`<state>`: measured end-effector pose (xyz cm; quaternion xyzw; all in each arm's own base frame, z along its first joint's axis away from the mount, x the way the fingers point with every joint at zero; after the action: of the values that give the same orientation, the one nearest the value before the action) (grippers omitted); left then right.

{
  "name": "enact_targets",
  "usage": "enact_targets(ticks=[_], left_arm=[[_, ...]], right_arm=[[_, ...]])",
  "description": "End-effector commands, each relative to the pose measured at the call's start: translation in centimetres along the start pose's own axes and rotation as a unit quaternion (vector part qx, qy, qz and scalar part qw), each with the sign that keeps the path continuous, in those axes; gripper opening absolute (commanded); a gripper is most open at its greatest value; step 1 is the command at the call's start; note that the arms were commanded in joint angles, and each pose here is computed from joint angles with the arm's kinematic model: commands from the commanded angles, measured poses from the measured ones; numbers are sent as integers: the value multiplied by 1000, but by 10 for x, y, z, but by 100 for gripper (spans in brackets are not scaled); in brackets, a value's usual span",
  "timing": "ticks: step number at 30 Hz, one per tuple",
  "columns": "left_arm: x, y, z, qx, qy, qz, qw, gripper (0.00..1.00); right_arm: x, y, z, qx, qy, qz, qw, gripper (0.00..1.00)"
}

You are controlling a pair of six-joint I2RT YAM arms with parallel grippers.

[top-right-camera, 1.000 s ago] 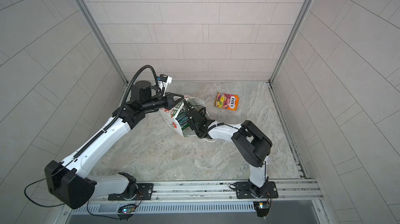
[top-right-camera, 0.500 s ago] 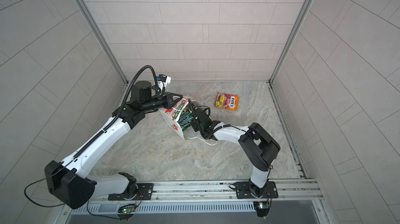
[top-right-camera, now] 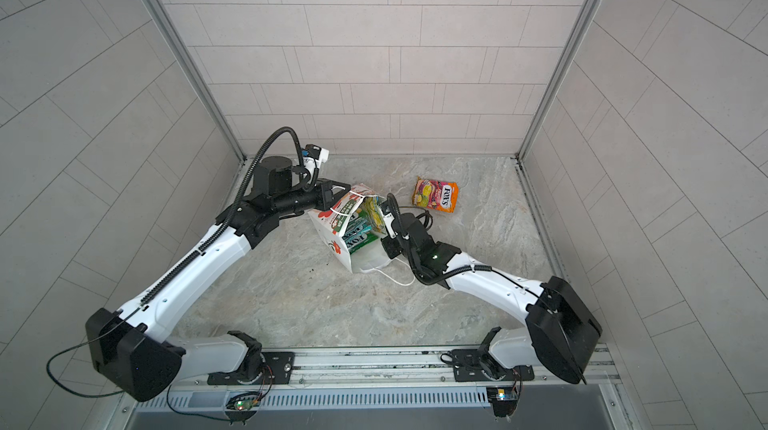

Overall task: Take the snacks out of the paper bag
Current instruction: 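Pull the yellow-striped packet out of the bag with the right gripper, then carry the yellow-striped packet beside the orange packet and release it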

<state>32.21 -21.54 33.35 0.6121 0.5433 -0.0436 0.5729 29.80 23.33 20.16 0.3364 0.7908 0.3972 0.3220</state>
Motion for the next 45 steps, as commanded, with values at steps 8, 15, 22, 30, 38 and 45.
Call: enact_targets(ticks=[8, 15, 22, 30, 38, 45], left_arm=[[-11, 11, -6, -20, -11, 12, 1000, 0], [-10, 11, -6, -19, -11, 9, 1000, 0], [-5, 13, -6, -30, 4, 3, 1000, 0], [-6, 15, -9, -42, 2, 8, 999, 0], [-6, 14, -9, -40, 2, 10, 999, 0], [-7, 15, -10, -42, 2, 11, 999, 0]], right_arm=[[-28, 21, -73, -54, -33, 16, 998, 0], [-40, 26, -94, -51, -50, 17, 997, 0], [-50, 39, -111, -58, -64, 22, 996, 0], [-74, 55, -141, -74, -122, 25, 989, 0], [-99, 73, -170, -85, -178, 29, 980, 0], [-142, 56, -164, -40, -243, 69, 967, 0]])
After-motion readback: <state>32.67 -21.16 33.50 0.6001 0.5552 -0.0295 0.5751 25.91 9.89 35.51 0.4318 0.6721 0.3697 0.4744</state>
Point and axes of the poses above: each gripper's point midway between its finger pads, its own z axis out along the fingers, its own x axis along the line the jaws close on, y = z × x, the point moved 3 cm from there along -z, back along the fingers, and after that the axes turned 12 degrees about -z, right-handed, at the moved point
